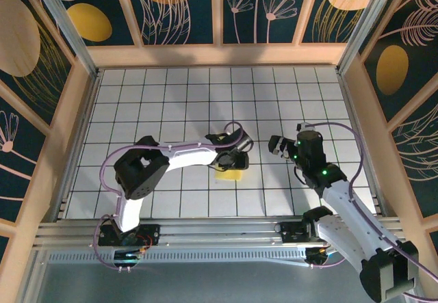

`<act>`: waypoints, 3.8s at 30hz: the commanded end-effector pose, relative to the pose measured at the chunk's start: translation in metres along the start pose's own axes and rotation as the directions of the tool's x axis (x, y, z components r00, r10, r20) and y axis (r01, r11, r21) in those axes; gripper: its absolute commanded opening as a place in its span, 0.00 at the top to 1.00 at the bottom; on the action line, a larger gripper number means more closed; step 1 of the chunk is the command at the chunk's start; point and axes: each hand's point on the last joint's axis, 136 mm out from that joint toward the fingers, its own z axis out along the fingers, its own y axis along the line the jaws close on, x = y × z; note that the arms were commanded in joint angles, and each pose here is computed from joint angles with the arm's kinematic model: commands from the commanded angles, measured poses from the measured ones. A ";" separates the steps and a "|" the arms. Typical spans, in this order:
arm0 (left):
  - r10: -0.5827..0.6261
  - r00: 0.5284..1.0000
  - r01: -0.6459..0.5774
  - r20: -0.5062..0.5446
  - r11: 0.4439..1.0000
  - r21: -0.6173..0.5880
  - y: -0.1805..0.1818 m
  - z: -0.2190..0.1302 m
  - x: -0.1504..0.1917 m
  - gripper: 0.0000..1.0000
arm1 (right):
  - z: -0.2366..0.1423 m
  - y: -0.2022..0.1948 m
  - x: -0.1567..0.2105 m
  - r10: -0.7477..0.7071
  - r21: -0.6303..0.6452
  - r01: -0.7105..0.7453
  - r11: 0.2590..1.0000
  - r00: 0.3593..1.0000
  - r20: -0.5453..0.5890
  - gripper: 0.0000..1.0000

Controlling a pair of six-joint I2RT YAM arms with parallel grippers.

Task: Fold a paper plane with a square sheet of paper (fold left side to right side)
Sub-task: Turn over the paper at the center of the table, then third fold the triangle at the center of the table.

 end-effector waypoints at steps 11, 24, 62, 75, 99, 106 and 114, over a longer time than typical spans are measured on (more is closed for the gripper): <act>-0.110 0.964 0.011 0.243 0.926 0.376 -0.010 -0.115 -0.053 0.41 | 0.019 0.078 0.026 0.099 -0.352 -0.219 0.910 0.939 -0.329 0.51; -0.369 0.864 0.232 0.344 0.897 0.377 0.102 -0.141 -0.027 0.35 | 0.080 0.110 0.085 0.057 -0.311 -0.240 0.919 0.865 -0.499 0.94; -0.305 0.941 0.252 0.145 0.920 0.301 0.101 -0.067 -0.005 0.48 | 0.123 0.096 0.162 -0.095 -0.210 -0.055 0.976 0.759 -0.644 1.00; -0.284 0.950 0.242 0.134 0.935 0.260 0.101 -0.045 -0.013 0.50 | 0.122 0.094 0.165 -0.114 -0.196 -0.021 0.980 0.753 -0.648 1.00; -0.227 0.959 0.180 0.171 0.951 0.251 0.092 -0.037 -0.029 0.63 | 0.121 0.092 0.169 -0.110 -0.196 -0.026 0.980 0.750 -0.652 1.00; -0.233 0.958 0.192 0.165 0.954 0.230 0.099 -0.037 -0.024 0.74 | 0.121 0.092 0.167 -0.111 -0.195 -0.023 0.981 0.753 -0.648 1.00; -0.250 0.956 0.207 0.154 0.945 0.252 0.097 -0.042 -0.020 0.97 | 0.122 0.109 0.141 -0.147 -0.245 -0.001 0.970 0.799 -0.583 1.00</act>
